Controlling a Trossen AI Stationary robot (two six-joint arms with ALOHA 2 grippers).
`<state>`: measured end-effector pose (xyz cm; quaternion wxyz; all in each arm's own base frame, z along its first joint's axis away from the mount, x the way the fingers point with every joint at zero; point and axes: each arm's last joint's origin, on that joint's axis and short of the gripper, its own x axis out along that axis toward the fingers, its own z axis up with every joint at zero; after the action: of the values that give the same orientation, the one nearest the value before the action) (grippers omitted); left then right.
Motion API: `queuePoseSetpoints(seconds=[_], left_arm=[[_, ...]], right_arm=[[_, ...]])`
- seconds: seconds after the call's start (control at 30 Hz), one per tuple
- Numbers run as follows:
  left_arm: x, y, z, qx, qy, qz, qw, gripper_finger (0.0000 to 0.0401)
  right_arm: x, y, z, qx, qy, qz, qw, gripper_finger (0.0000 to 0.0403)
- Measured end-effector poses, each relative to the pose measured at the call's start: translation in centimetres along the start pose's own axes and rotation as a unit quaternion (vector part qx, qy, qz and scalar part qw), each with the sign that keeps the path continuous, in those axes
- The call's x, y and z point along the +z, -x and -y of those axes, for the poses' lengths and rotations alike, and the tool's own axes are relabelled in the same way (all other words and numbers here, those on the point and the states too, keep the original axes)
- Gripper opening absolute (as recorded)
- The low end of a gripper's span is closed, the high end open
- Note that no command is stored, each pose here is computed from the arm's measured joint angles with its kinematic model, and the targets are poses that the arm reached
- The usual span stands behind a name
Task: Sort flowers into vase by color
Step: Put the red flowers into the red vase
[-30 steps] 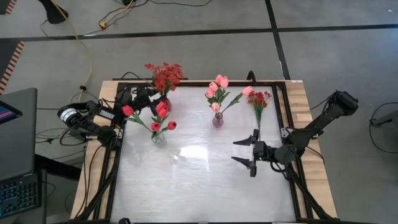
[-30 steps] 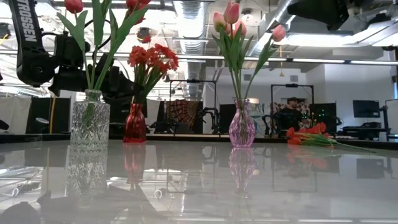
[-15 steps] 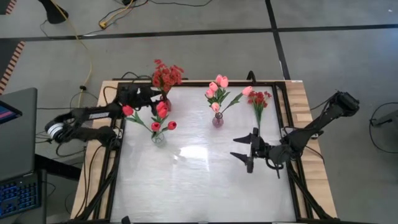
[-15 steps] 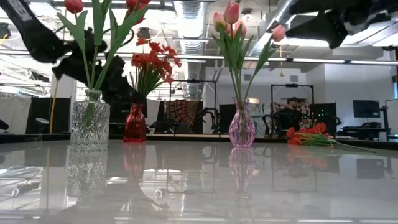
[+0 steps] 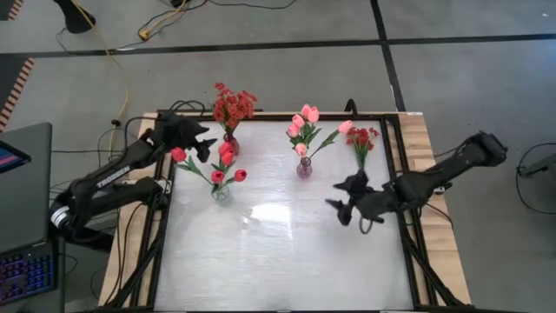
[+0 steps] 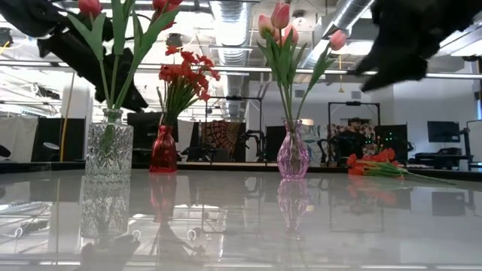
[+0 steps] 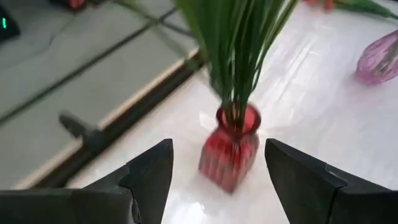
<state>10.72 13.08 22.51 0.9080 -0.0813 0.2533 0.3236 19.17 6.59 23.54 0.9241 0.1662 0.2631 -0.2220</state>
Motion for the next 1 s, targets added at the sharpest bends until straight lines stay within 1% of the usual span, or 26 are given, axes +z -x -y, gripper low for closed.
queuePoseSetpoints(seconds=[0.1,0.2,0.27,0.33,0.4,0.57,0.67,0.73,0.9,1.0], left_arm=[[-0.1,0.6,0.1,0.006,0.026,-0.001,1.000,0.0235],[0.0,1.0,0.1,0.026,0.052,0.010,0.998,0.0225],[0.1,1.3,0.0,0.047,0.063,0.016,0.997,0.0216],[0.1,1.4,-0.1,0.062,0.061,0.016,0.996,0.0208],[0.0,1.4,-0.1,0.065,0.059,0.009,0.996,0.0201],[-0.3,1.3,0.1,0.034,0.059,-0.003,0.998,0.0195],[-0.4,1.3,0.2,0.029,0.061,-0.010,0.998,0.0197],[-0.4,1.3,0.2,0.030,0.061,-0.010,0.998,0.0198],[-0.4,1.4,0.1,0.036,0.060,-0.010,0.997,0.0198],[-0.4,1.4,0.1,0.038,0.063,-0.010,0.997,0.0199]], right_arm=[[0.4,0.0,1.9,-0.079,-0.055,-0.054,0.994,0.0313],[0.3,-0.3,3.9,-0.144,-0.116,-0.114,0.976,0.0313],[0.1,-0.6,5.1,-0.183,-0.141,-0.143,0.962,0.0313],[-0.2,-1.0,6.3,-0.218,-0.155,-0.159,0.950,0.0313],[-0.5,-1.5,7.3,-0.242,-0.168,-0.171,0.940,0.0313],[-1.2,-2.5,9.6,-0.297,-0.198,-0.182,0.916,0.0313],[-1.8,-2.9,11.0,-0.324,-0.215,-0.184,0.903,0.0313],[-2.1,-3.3,11.8,-0.334,-0.220,-0.184,0.898,0.0313],[-2.8,-4.6,13.5,-0.320,-0.227,-0.172,0.904,0.0311],[-3.4,-5.0,14.6,-0.322,-0.234,-0.172,0.901,0.0305]])
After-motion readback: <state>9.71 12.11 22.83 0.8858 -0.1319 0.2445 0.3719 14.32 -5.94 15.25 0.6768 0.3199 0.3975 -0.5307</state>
